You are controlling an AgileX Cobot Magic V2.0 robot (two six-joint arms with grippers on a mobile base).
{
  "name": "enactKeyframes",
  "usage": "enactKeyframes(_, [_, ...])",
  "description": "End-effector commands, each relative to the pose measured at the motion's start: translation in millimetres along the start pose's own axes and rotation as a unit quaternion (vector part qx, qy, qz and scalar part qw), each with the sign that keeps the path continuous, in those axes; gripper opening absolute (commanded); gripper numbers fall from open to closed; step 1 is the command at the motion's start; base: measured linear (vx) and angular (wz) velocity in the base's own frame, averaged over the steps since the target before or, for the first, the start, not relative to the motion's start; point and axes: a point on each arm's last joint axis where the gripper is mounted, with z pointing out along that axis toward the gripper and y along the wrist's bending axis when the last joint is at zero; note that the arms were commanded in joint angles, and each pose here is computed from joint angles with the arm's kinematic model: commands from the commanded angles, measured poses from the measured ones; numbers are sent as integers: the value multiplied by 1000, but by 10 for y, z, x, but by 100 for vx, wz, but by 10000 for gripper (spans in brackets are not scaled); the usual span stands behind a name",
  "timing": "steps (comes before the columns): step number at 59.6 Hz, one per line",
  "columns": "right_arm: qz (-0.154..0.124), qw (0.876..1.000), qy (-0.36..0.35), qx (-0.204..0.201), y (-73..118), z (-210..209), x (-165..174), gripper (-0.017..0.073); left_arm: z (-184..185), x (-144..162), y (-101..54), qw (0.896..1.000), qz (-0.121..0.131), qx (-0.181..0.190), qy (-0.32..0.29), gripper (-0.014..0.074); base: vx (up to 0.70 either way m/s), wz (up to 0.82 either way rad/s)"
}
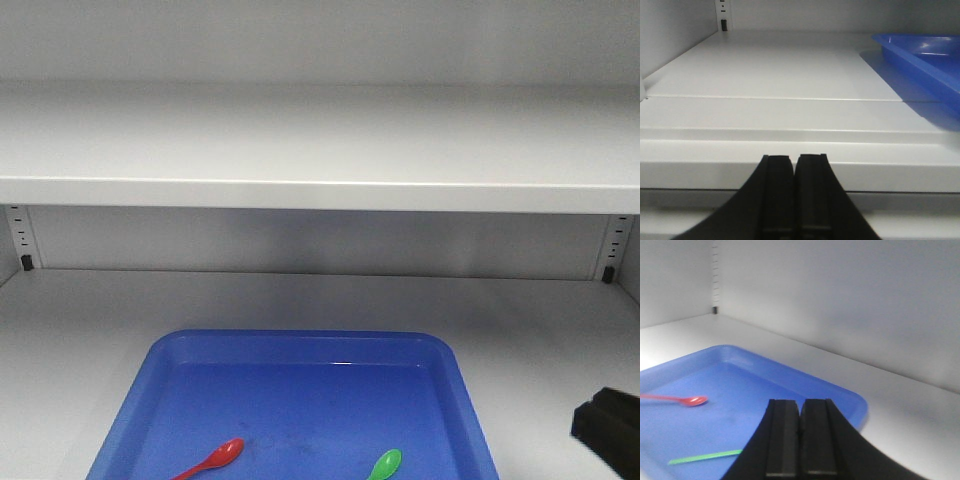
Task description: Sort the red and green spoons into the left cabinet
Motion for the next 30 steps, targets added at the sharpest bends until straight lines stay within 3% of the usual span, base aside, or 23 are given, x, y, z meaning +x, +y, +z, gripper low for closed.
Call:
enactKeyframes(1, [16, 998, -20, 53, -105, -4, -112, -4, -19, -84, -8, 999, -4, 4, -49, 0, 0, 0])
enactKeyframes(12, [-18, 995, -59, 80, -148, -20, -175, -4, -19, -84, -8, 999, -4, 4, -49, 0, 0, 0])
enactKeyframes(19, [10, 984, -110, 142, -261, -58, -259, -4, -19, -84, -8, 999, -4, 4, -49, 0, 0, 0])
enactKeyframes(23, [22, 979, -89, 180, -331, -70, -217, -4, -19, -84, -8, 999, -4, 4, -49, 0, 0, 0])
enactKeyframes(30, [29, 978, -39, 202, -368, -74, -123, -4, -19, -84, -8, 999, -4, 4, -49, 0, 0, 0])
